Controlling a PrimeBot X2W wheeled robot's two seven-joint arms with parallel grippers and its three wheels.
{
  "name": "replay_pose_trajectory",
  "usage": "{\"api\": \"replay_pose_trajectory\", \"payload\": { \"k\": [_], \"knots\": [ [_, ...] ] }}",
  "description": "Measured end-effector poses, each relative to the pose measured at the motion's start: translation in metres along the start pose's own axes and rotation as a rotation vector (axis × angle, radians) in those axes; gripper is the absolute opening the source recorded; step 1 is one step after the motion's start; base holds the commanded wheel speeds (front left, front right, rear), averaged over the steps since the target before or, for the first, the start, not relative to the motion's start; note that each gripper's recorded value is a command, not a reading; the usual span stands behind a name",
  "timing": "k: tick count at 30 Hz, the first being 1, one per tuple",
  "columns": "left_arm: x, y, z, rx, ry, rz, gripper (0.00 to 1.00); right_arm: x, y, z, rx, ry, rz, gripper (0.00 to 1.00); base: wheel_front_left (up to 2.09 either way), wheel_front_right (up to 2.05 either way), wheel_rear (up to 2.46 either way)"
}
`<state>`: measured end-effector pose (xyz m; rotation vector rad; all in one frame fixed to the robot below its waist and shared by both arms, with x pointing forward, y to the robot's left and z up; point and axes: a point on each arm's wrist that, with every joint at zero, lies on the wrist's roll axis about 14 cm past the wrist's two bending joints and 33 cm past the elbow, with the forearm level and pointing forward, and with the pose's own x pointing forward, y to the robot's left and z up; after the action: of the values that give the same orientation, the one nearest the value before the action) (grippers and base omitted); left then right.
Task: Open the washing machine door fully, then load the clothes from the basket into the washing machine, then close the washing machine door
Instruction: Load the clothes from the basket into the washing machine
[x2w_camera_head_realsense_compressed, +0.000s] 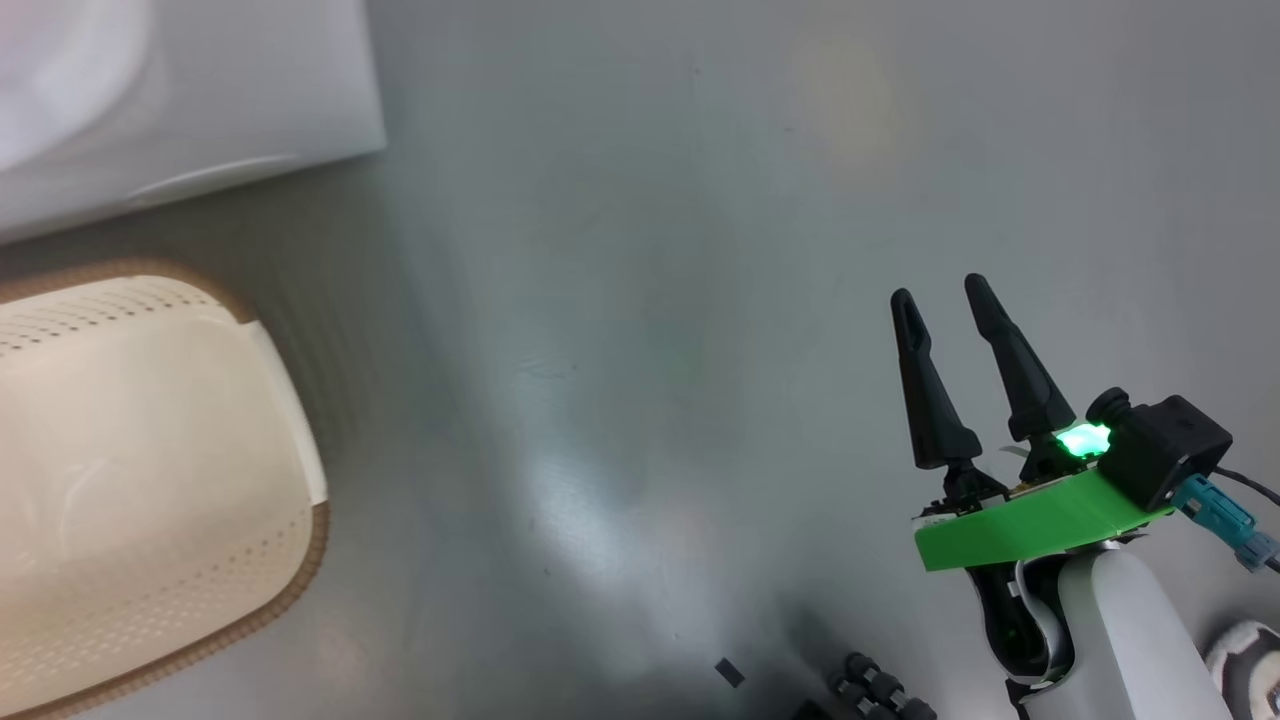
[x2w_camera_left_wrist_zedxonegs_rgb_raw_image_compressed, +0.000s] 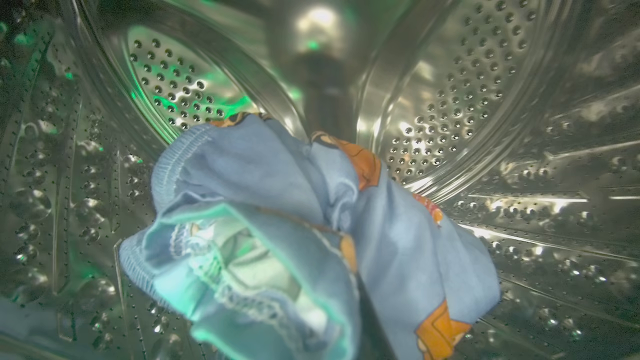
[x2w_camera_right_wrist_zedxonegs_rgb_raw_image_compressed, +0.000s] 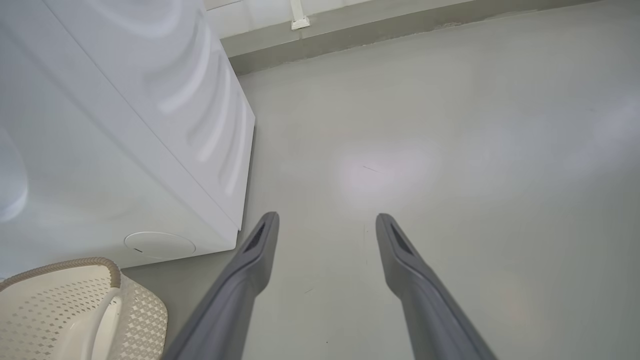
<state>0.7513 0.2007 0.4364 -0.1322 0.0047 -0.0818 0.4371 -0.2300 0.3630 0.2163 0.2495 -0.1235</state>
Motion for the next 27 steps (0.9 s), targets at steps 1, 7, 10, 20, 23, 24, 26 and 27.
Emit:
{"api": "replay_pose_trajectory", "payload": {
  "k": [1,7,10,20,23,24,26,27],
  "knots": [
    [0.004,0.001,-0.002,-0.004,0.005,0.004,0.00,0.000,-0.002,-0.001,-0.001,0.003,-0.006,1.00,0.00,0.00,0.00],
    [0.021,-0.007,-0.028,0.027,0.061,-0.013,0.00,-0.003,-0.011,-0.009,-0.009,0.030,-0.031,1.00,0.00,0.00,0.00],
    [0.028,-0.012,-0.040,0.036,0.092,-0.020,0.00,-0.002,-0.015,-0.008,-0.013,0.030,-0.042,1.00,0.00,0.00,0.00],
    [0.034,-0.005,-0.043,0.042,0.096,0.003,0.00,-0.001,-0.016,-0.009,-0.015,0.031,-0.045,1.00,0.00,0.00,0.00],
    [0.034,-0.001,-0.039,0.047,0.088,0.011,0.00,0.000,-0.015,-0.010,-0.012,0.032,-0.041,1.00,0.00,0.00,0.00],
    [0.034,0.000,-0.038,0.049,0.087,0.014,0.21,0.001,-0.014,-0.010,-0.011,0.031,-0.039,1.00,0.00,0.00,0.00],
    [0.033,0.002,-0.038,0.050,0.083,0.019,1.00,0.001,-0.013,-0.010,-0.010,0.031,-0.037,1.00,0.00,0.00,0.00],
    [0.032,0.004,-0.037,0.050,0.081,0.024,1.00,0.002,-0.013,-0.011,-0.009,0.032,-0.036,1.00,0.00,0.00,0.00]
  ]
}}
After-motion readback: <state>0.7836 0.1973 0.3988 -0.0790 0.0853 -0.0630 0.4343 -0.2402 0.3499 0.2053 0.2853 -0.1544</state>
